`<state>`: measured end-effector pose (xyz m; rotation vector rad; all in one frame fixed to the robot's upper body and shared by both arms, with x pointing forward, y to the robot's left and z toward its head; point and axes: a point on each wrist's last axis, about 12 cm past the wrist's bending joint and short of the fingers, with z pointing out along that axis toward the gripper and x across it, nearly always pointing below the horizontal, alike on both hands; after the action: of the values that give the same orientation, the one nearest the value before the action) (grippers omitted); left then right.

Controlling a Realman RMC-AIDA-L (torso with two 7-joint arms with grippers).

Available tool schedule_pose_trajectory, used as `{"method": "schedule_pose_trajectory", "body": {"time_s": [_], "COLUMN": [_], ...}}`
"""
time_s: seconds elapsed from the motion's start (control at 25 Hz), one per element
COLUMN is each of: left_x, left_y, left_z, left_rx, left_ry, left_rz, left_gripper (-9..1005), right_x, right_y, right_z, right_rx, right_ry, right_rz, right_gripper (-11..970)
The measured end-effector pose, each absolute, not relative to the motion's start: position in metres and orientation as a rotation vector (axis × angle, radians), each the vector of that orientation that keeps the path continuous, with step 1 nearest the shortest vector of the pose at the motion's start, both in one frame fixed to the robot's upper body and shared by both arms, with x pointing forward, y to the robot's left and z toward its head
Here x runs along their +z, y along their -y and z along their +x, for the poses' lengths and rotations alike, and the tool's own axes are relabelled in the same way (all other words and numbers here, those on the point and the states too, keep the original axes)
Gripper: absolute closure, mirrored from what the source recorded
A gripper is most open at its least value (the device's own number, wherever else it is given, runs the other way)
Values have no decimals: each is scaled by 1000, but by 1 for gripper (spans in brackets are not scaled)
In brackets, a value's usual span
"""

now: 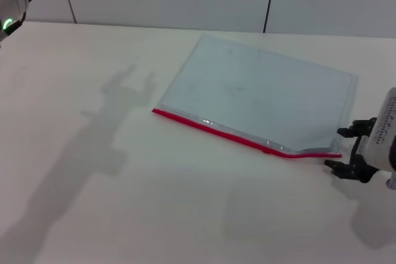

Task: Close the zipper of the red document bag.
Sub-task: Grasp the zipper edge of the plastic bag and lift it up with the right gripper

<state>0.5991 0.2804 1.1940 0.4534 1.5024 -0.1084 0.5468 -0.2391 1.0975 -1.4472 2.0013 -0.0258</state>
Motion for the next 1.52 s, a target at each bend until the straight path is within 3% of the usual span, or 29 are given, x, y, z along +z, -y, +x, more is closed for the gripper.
{"method": "schedule_pose_trajectory", "body": {"time_s": [1.52], "left_x": [1199], "left_y": [-274], "left_z": [598], "left_rx": [-124], "left_ry": [-1481], "left_rz": [471], "left_gripper": [501], "right_x": [1093], "right_y": [223], "right_z": [571], "right_rx": [-39], "right_ry": [-2003], "right_rz": [-1479], "right_gripper": [290]}}
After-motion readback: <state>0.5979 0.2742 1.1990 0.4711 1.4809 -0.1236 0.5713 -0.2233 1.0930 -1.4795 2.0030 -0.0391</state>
